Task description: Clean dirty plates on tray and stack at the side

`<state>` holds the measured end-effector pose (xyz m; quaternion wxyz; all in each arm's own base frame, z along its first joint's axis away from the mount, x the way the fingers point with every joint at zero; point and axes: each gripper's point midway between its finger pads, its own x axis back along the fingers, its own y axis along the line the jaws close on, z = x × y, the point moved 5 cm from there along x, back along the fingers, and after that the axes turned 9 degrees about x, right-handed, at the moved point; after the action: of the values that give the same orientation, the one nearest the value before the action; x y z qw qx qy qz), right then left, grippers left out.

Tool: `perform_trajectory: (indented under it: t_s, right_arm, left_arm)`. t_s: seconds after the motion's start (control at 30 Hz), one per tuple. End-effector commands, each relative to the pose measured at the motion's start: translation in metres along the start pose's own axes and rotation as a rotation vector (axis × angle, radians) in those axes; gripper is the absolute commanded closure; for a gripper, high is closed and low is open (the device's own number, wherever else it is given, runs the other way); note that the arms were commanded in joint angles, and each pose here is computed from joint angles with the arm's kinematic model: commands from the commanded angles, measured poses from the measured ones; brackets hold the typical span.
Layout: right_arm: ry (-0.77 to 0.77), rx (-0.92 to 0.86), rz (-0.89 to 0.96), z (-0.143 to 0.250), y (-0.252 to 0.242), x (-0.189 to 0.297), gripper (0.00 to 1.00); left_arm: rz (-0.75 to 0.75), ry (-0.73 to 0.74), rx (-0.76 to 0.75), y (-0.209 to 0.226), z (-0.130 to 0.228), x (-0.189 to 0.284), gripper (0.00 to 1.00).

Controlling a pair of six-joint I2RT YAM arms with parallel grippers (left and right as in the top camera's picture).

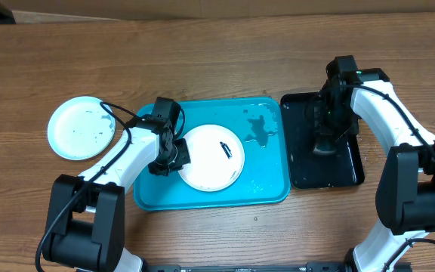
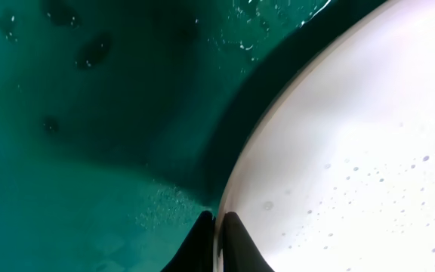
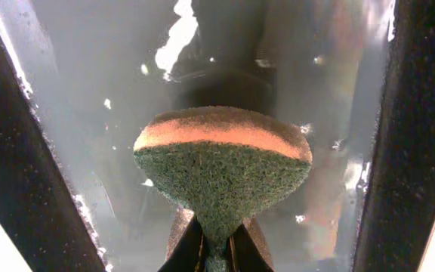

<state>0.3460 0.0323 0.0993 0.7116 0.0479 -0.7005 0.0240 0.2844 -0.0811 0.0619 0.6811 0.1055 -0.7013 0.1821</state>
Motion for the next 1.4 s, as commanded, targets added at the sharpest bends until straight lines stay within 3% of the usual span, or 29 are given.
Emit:
perform_trajectory:
  t_s: [0.0, 0.47, 0.93, 1.1, 1.37]
  right_arm:
    - [-0.036, 0.029, 0.007, -0.002, 0.001, 0.009, 0.96]
    - [-0.060, 0.032, 0.012, -0.013, 0.002, 0.063, 0.96]
    - [0.004, -0.015, 0.009, 0.002, 0.001, 0.032, 0.96]
    - [-0.023, -0.002, 0.008, -0.004, 0.002, 0.047, 0.96]
    - [-0.079, 0.044, -0.175, -0.014, 0.038, 0.092, 0.96]
  left_arm:
    - [0.017, -0.034, -0.007, -0.005, -0.003, 0.007, 0.93]
    - [0.034, -0.023, -0.009, -0.006, -0.001, 0.003, 0.96]
    - [0.058, -0.047, -0.011, -0.017, -0.002, 0.003, 0.96]
    - [0.058, -0.046, -0.019, -0.018, 0.000, 0.003, 0.96]
    - [0.050, -0.037, -0.015, -0.018, -0.001, -0.004, 0.96]
